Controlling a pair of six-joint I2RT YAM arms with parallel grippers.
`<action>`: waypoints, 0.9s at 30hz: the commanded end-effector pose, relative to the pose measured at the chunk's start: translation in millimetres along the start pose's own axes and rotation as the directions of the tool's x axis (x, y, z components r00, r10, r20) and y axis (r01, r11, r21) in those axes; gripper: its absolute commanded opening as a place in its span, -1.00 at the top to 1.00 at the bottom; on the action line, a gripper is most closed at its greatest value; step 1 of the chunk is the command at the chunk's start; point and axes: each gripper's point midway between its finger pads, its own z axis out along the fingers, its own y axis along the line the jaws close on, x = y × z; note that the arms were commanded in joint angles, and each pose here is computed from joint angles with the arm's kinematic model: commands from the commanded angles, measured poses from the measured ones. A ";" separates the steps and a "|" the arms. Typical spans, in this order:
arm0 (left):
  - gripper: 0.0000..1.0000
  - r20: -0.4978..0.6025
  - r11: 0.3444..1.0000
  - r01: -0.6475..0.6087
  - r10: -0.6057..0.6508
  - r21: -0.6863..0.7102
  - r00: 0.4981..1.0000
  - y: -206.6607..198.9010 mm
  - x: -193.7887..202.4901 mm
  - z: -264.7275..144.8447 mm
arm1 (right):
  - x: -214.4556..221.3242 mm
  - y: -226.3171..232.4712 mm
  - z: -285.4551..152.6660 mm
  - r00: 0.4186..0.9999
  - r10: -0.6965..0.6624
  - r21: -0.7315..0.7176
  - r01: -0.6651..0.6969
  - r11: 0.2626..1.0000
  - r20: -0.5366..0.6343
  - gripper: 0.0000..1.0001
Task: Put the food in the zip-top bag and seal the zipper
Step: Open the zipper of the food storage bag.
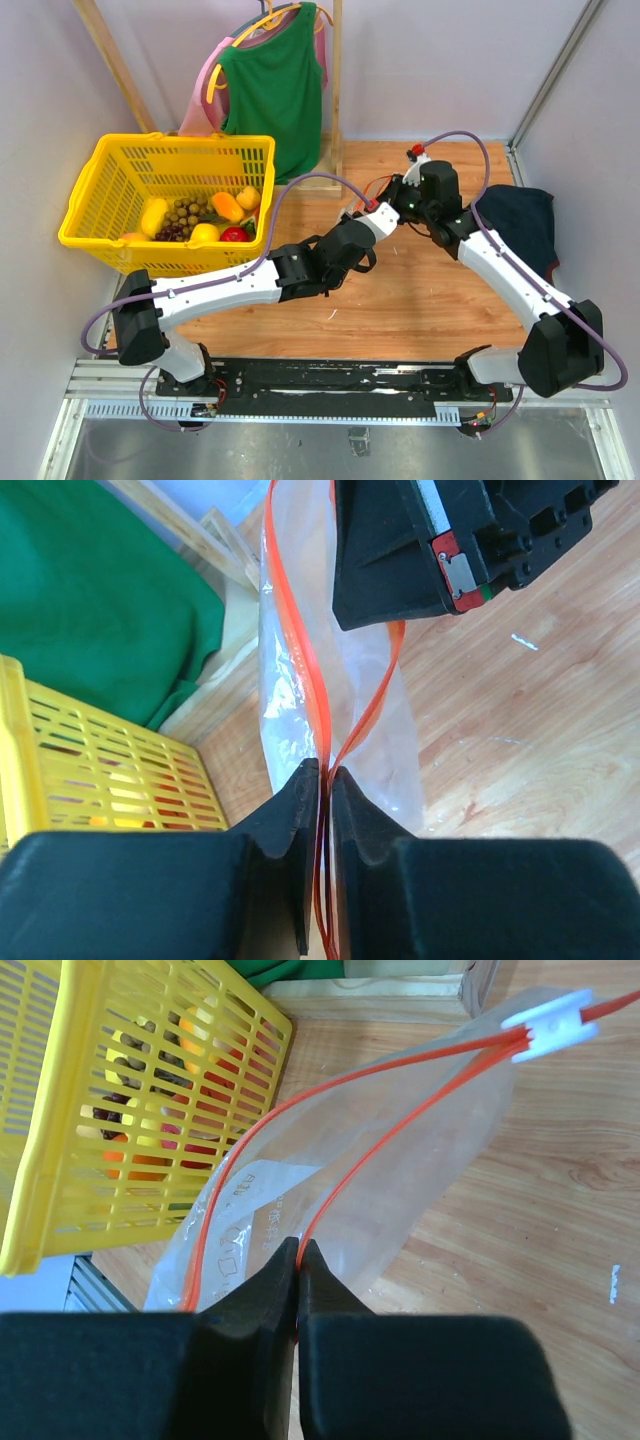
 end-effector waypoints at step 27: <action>-0.87 0.058 0.770 0.619 -0.633 0.155 0.772 1.0 -55.8 -3.6 | -5.5 10.1 -47.1 0.917 -0.371 0.115 0.357 0.927 0.146 0.99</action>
